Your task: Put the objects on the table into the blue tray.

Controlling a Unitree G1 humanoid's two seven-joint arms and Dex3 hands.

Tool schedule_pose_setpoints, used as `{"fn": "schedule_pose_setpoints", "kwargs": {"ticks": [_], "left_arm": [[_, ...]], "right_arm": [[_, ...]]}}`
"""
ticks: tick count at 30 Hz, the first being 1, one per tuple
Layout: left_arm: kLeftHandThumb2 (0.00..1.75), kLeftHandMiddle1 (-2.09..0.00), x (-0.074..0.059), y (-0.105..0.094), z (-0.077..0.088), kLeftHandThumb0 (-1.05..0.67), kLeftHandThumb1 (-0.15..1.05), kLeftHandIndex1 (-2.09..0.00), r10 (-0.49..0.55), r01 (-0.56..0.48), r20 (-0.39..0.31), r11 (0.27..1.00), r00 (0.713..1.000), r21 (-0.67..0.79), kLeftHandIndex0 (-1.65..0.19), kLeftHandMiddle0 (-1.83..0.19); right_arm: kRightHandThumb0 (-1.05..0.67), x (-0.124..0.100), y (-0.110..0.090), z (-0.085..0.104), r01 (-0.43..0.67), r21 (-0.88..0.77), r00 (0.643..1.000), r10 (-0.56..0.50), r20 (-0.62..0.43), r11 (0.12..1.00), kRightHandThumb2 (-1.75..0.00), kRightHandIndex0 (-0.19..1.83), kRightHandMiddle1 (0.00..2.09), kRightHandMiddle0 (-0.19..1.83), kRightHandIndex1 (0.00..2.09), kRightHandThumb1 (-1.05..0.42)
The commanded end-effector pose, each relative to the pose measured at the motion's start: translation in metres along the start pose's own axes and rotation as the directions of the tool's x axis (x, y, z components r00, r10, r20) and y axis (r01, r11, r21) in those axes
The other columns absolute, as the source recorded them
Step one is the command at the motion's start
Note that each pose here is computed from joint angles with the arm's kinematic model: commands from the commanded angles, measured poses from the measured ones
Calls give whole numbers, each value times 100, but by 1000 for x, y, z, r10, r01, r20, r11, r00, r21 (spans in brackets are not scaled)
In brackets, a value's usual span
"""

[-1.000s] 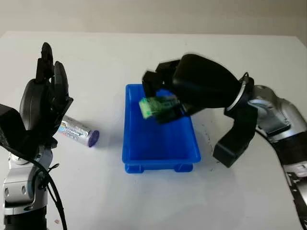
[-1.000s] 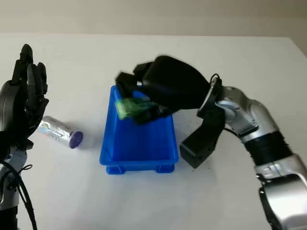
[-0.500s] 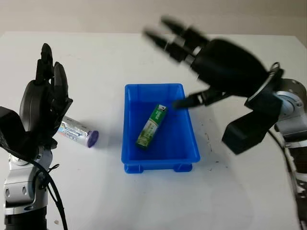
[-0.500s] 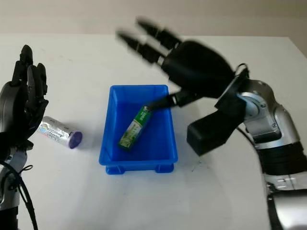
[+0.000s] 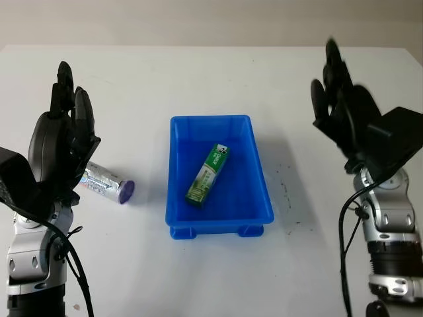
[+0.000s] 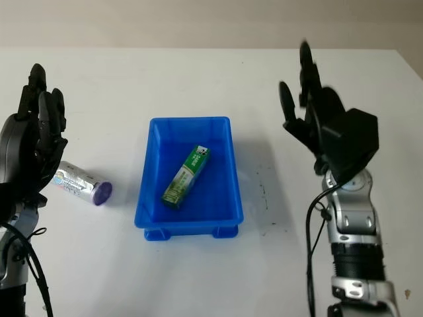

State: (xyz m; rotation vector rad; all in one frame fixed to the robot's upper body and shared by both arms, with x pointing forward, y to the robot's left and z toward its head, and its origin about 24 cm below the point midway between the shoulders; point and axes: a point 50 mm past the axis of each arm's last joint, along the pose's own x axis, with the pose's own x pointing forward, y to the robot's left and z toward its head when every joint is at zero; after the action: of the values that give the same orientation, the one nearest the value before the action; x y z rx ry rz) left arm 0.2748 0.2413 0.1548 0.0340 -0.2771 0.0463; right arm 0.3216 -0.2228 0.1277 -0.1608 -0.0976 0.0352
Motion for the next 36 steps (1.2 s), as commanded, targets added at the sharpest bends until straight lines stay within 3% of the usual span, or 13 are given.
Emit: {"fn": "schedule_pose_setpoints", "kwargs": {"ticks": [1, 8, 10, 12, 14, 17, 19, 21, 23, 25, 28, 31, 36], "left_arm": [[68, 0, 0, 4, 4, -72, 105, 0, 4, -4, 12, 1000, 1000, 12, 19, 19], [68, -2, 1, 4, 7, -72, 105, 0, -1, 1, 9, 999, 1000, 35, 19, 19], [67, -3, 4, 9, 17, -68, 105, -2, -38, 33, 39, 991, 999, 129, 18, 18], [50, -6, 10, 17, 37, -68, 105, -5, -93, 67, 77, 955, 993, 288, 12, 11], [34, -7, 18, 26, 63, -77, 105, -7, -178, 120, 85, 879, 980, 461, 8, 7], [9, -4, 27, 36, 100, -80, 95, -6, -307, 245, -3, 753, 952, 611, 7, 11], [3, -7, 31, 36, 117, -70, 82, -8, -365, 296, -69, 614, 929, 731, 2, 6], [3, -7, 36, 36, 124, -68, 77, -8, -384, 318, -144, 441, 912, 839, 0, 2], [5, -7, 39, 34, 124, -79, 79, -7, -375, 335, -239, 216, 895, 917, -1, 0], [5, -6, 42, 33, 117, -77, 78, -6, -376, 375, -320, 80, 870, 924, 0, 1], [4, -6, 44, 31, 102, -73, 74, -7, -395, 422, -399, -31, 828, 906, -2, 0], [6, -6, 41, 27, 88, -74, 76, -6, -378, 463, -478, -135, 793, 876, -2, -1], [6, -6, 39, 25, 70, -72, 77, -6, -369, 494, -521, -173, 770, 852, -2, -1]], "right_arm": [[-75, -5, 4, -4, 0, 22, 1000, 1, -13, 1000, -70, -19, 0, -19, 0, -105], [-75, -7, 11, -5, -5, 37, 999, 7, -32, 999, -73, -19, 0, -19, 0, -105], [-75, -8, 8, -4, -7, 44, 999, 8, -32, 999, -72, -19, 0, -19, 0, -105], [-76, -8, 5, -2, -16, 52, 999, 17, -27, 999, -72, -19, 0, -19, 0, -105], [-75, -8, 3, -1, -21, 55, 999, 22, -23, 998, -72, -19, 0, -19, 0, -105], [-74, -8, 1, 1, -21, 54, 999, 22, -24, 998, -74, -19, 0, -19, 0, -105], [-74, -7, 0, 0, -19, 56, 999, 20, -25, 998, -75, -19, 0, -19, 0, -105], [-74, -7, 0, 0, -20, 61, 999, 21, -26, 998, -75, -19, 0, -19, 0, -105], [-74, -7, 0, 1, -28, 64, 999, 30, -26, 998, -76, -19, 0, -19, 0, -105], [-74, -7, -1, 2, -34, 67, 999, 35, -25, 997, -76, -19, 0, -19, 0, -105], [-74, -6, -2, 2, -29, 77, 999, 30, -17, 997, -76, -19, 0, -19, 0, -105], [-75, -5, -3, 2, -32, 92, 999, 33, -12, 995, -75, -19, 0, -19, 0, -105], [-74, -5, -5, 3, -30, 102, 999, 31, -8, 994, -74, -19, 0, -19, 0, -105]]}}
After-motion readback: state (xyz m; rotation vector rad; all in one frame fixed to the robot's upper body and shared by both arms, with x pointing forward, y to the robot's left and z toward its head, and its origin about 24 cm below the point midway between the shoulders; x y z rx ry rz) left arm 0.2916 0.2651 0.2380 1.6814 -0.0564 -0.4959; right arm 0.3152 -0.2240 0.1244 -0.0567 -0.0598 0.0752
